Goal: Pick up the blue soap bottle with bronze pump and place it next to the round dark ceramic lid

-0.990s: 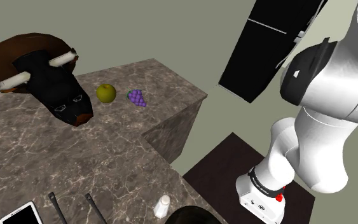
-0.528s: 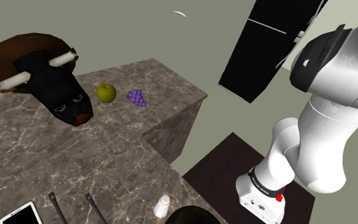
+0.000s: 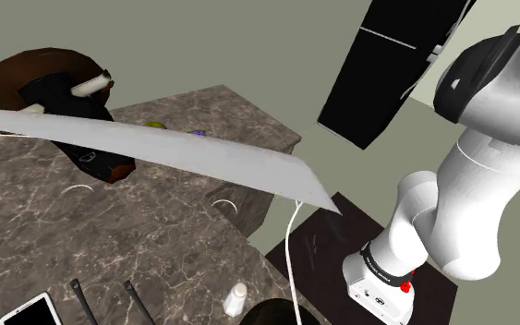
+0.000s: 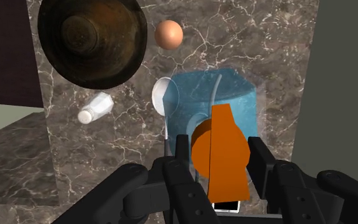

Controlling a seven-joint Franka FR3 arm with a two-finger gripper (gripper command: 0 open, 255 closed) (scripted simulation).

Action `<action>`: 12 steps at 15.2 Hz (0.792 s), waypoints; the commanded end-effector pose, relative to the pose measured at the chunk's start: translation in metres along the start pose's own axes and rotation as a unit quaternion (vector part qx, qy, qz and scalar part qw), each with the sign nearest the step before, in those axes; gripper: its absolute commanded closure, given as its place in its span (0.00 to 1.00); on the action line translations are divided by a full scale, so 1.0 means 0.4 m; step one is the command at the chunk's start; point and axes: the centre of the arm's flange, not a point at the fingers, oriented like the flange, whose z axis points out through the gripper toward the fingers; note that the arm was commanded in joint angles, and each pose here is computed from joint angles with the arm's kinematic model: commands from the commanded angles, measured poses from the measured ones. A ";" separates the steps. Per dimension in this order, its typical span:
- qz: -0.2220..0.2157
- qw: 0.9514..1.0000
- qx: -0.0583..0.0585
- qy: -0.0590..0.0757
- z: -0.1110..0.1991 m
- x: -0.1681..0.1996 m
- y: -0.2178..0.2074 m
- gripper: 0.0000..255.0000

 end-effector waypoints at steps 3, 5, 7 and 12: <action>0.000 1.000 0.000 0.000 0.055 -0.001 0.000 1.00; 0.000 1.000 0.000 0.000 0.081 -0.001 -0.001 1.00; 0.000 1.000 0.000 0.000 0.107 -0.001 -0.001 1.00; 0.000 1.000 0.000 0.000 0.173 -0.002 -0.001 1.00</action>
